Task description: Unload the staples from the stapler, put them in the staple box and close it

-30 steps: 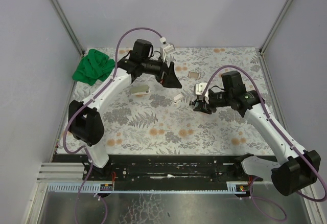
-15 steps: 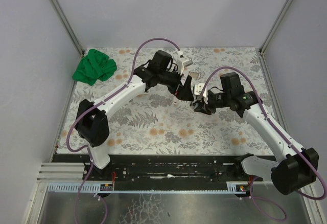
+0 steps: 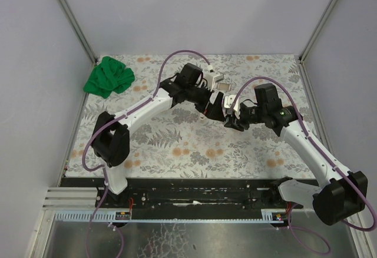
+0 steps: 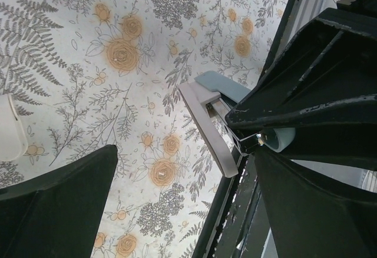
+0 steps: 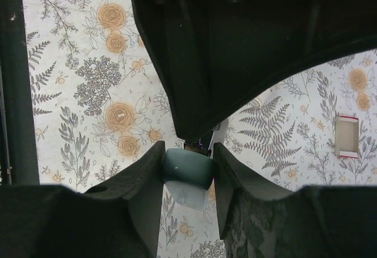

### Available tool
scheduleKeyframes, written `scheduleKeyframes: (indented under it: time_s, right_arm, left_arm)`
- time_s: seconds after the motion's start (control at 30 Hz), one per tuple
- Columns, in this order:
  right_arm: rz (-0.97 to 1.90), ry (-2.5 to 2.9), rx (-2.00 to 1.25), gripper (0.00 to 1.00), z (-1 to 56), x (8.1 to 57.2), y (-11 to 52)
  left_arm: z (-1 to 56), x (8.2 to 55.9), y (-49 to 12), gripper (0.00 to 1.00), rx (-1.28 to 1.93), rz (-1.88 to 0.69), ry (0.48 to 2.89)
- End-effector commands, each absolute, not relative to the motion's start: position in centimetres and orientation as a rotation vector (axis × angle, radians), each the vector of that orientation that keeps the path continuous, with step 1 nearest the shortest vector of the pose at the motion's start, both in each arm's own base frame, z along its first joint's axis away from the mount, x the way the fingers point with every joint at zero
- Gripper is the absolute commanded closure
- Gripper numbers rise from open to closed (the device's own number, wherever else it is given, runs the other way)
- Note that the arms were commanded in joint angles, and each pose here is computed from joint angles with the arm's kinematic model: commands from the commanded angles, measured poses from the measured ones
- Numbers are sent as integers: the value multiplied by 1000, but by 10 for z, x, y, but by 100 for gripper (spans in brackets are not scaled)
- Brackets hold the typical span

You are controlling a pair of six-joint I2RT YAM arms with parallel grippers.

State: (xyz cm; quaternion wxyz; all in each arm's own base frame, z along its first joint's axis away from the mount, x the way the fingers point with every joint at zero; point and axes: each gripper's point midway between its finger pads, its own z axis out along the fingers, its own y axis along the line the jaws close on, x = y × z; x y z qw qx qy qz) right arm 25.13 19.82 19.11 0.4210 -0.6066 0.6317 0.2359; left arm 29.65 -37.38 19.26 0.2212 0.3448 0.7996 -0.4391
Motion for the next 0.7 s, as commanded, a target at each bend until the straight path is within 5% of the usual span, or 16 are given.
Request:
scheduleKeyframes:
  time_s: [0.0, 0.67]
  right_arm:
    - [569, 1518, -1488, 100, 209, 258, 202]
    - [575, 1498, -1486, 100, 211, 256, 203]
  left_arm:
    - [187, 291, -384, 0, 967, -1260, 2217]
    - [177, 293, -392, 1, 925, -1308, 2248]
